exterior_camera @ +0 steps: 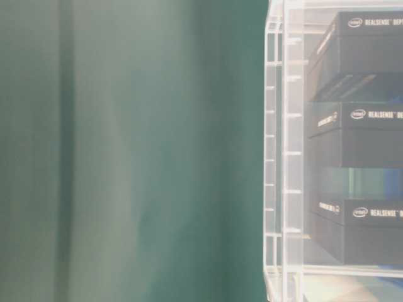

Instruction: Take the box out of the case with the right arm.

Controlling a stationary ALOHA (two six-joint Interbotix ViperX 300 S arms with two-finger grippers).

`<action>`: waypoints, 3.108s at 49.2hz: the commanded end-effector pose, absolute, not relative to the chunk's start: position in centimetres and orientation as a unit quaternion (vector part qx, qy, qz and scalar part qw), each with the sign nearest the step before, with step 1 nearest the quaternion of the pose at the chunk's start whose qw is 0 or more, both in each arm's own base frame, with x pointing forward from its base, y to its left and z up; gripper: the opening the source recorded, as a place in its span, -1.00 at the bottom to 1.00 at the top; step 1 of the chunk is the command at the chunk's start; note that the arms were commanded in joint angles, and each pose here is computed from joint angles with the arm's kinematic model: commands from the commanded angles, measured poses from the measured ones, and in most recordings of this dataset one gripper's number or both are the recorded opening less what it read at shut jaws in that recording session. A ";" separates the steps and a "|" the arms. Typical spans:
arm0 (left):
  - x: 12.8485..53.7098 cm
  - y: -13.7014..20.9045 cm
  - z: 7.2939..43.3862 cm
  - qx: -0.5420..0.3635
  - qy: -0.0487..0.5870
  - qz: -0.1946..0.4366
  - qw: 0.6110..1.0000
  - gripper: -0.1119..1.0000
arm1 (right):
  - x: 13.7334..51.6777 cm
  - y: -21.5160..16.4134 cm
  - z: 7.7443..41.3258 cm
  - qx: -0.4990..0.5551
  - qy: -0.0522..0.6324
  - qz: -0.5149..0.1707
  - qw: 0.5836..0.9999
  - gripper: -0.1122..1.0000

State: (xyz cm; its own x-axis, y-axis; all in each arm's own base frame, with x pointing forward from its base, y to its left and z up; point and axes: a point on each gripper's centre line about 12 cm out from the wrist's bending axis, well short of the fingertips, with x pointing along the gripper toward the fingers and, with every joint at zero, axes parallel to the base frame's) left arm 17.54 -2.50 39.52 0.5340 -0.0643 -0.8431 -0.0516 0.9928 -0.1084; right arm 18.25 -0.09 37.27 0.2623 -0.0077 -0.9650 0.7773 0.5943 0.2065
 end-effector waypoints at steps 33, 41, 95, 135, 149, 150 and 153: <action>17.7 -2.6 40.3 -0.061 0.473 -0.006 0.879 -0.80 | 18.6 -2.8 37.3 0.509 0.416 -0.458 0.598 -0.80; 17.7 -2.6 40.2 -0.061 0.474 -0.006 0.878 -0.80 | 18.2 -5.4 37.2 0.492 0.413 -0.471 0.605 -0.80; 17.8 -2.6 40.2 -0.066 0.473 -0.003 0.878 -0.80 | 18.1 -9.2 34.8 0.474 0.416 -0.514 0.581 0.93; 17.7 -2.6 40.2 -0.060 0.474 -0.005 0.878 -0.80 | 24.8 -10.4 34.9 0.514 0.380 -0.491 0.592 0.93; 17.4 -2.5 40.3 -0.059 0.473 -0.006 0.879 -0.80 | 33.1 -10.5 35.0 0.502 0.400 -0.473 0.603 0.93; 17.4 -2.5 40.3 -0.059 0.473 -0.006 0.879 -0.80 | 33.6 -10.4 35.1 0.501 0.400 -0.472 0.605 0.93; 17.4 -2.5 40.3 -0.059 0.473 -0.006 0.879 -0.80 | 35.1 -10.4 35.2 0.501 0.400 -0.467 0.610 0.93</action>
